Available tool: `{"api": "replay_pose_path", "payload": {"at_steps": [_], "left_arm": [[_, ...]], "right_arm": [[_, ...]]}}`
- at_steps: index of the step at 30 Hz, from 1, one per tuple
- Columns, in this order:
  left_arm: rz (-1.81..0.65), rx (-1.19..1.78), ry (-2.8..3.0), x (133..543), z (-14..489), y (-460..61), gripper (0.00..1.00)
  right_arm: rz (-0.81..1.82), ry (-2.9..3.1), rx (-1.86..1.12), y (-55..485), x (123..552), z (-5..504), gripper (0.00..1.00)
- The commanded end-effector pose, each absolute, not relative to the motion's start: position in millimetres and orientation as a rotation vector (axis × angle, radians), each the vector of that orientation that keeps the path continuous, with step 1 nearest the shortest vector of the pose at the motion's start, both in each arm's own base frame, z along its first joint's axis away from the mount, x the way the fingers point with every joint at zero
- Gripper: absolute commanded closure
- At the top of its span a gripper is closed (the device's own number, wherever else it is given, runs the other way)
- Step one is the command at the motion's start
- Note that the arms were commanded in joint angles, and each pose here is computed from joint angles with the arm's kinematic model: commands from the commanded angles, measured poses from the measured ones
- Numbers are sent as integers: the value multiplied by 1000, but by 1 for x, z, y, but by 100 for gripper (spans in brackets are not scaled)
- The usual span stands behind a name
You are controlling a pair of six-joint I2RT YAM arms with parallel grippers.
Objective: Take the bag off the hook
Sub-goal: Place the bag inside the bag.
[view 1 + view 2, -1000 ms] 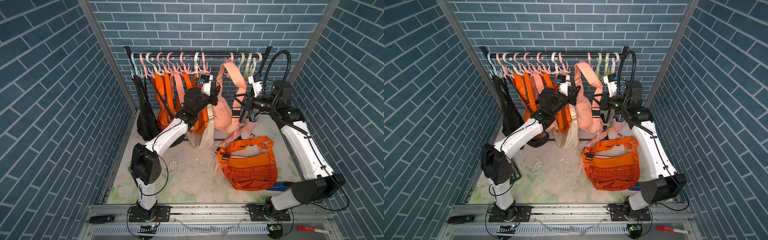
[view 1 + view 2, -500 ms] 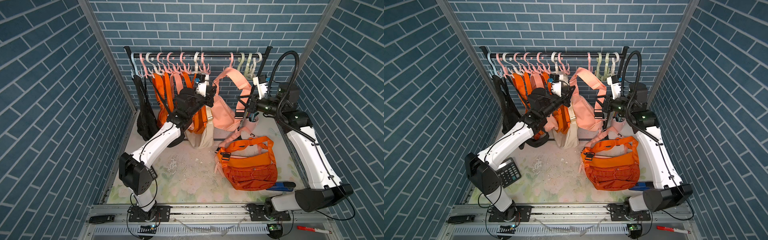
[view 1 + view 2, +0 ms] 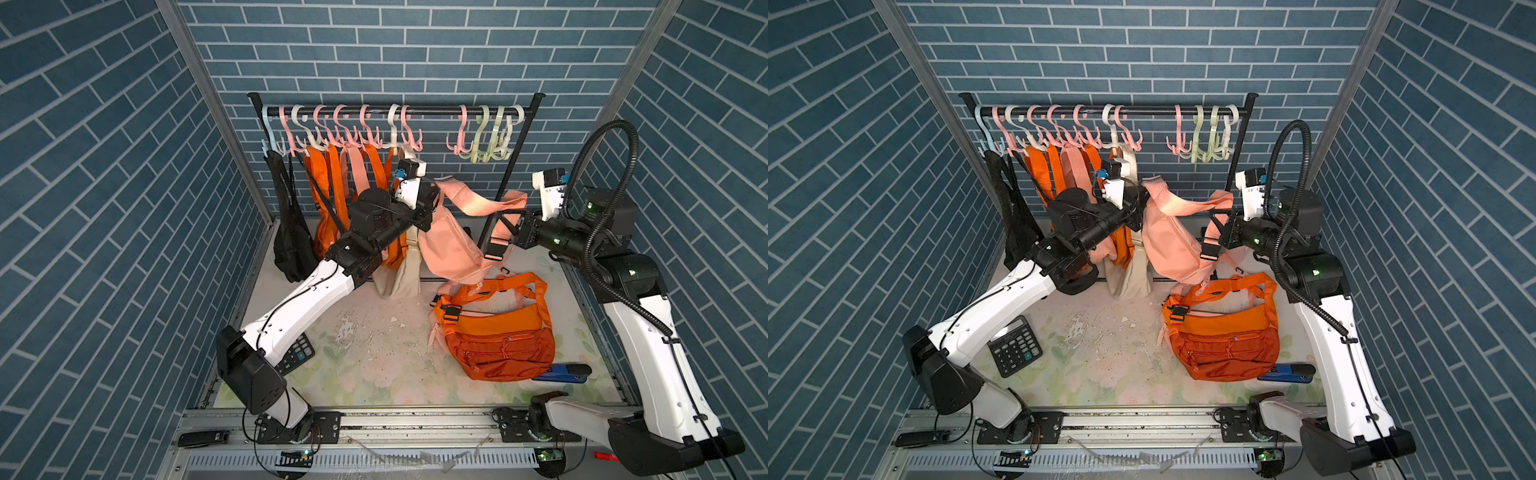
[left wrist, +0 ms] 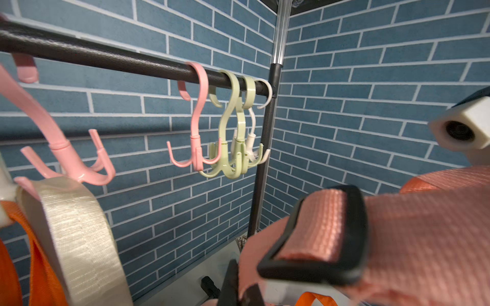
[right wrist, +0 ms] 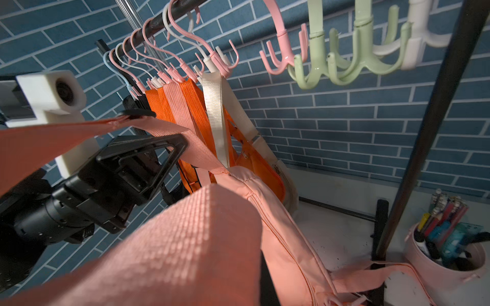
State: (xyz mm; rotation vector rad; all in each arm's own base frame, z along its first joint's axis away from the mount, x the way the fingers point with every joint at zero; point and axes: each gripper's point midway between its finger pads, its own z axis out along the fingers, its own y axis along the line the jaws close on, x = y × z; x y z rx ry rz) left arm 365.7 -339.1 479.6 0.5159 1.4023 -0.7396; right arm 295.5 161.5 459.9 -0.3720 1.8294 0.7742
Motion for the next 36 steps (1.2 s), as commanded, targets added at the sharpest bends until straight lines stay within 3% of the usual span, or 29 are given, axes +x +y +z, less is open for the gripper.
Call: {"api": "replay_pose_path", "payload": {"at_steps": [1,24,36], "left_arm": [[-707,546,1415,347,478,-342,100],[-661,770,1431,223,454,-381,100],[-612,815,1483,197,425,-381,100]], "right_arm": [[689,1826,-326,143,279,463,100],[427,1830,-111,69,191,465,100],[8,1888,155,-12,164,446,100]]}}
